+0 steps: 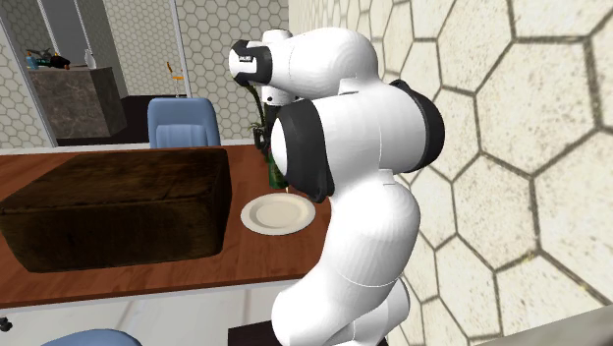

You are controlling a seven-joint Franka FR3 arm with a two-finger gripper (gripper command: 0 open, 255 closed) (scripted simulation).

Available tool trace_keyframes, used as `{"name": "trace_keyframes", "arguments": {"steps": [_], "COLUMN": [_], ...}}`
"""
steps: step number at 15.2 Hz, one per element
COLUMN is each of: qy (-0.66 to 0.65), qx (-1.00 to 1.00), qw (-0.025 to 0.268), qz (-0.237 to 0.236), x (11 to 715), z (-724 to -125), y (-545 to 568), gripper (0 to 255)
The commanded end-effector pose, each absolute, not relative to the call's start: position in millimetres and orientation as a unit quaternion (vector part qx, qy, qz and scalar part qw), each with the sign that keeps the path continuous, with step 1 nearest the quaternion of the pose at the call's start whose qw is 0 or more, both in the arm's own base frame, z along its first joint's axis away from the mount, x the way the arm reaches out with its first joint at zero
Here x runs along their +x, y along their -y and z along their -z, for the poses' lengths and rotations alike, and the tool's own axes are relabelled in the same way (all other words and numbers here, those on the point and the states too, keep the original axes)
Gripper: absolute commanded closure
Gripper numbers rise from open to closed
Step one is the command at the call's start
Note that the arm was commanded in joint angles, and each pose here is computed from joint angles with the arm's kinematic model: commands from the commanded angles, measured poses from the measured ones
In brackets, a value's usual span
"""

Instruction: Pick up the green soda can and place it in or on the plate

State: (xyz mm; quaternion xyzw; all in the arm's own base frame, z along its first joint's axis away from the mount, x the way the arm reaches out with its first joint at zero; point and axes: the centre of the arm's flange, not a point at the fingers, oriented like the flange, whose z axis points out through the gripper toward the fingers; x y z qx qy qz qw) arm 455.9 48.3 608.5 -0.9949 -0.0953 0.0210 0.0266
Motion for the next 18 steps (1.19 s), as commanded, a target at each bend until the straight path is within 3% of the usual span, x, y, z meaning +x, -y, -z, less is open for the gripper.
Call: {"name": "trace_keyframes", "arguments": {"steps": [1,18], "qy": [0.095,0.095], "qx": [-0.995,-0.995], "qw": [0.027,0.027], "qz": [-0.021,-0.021], "x": [459.0,459.0], "z": [-601.5,-509.2], "y": [-55.1,-55.1], "gripper": [255,255]}}
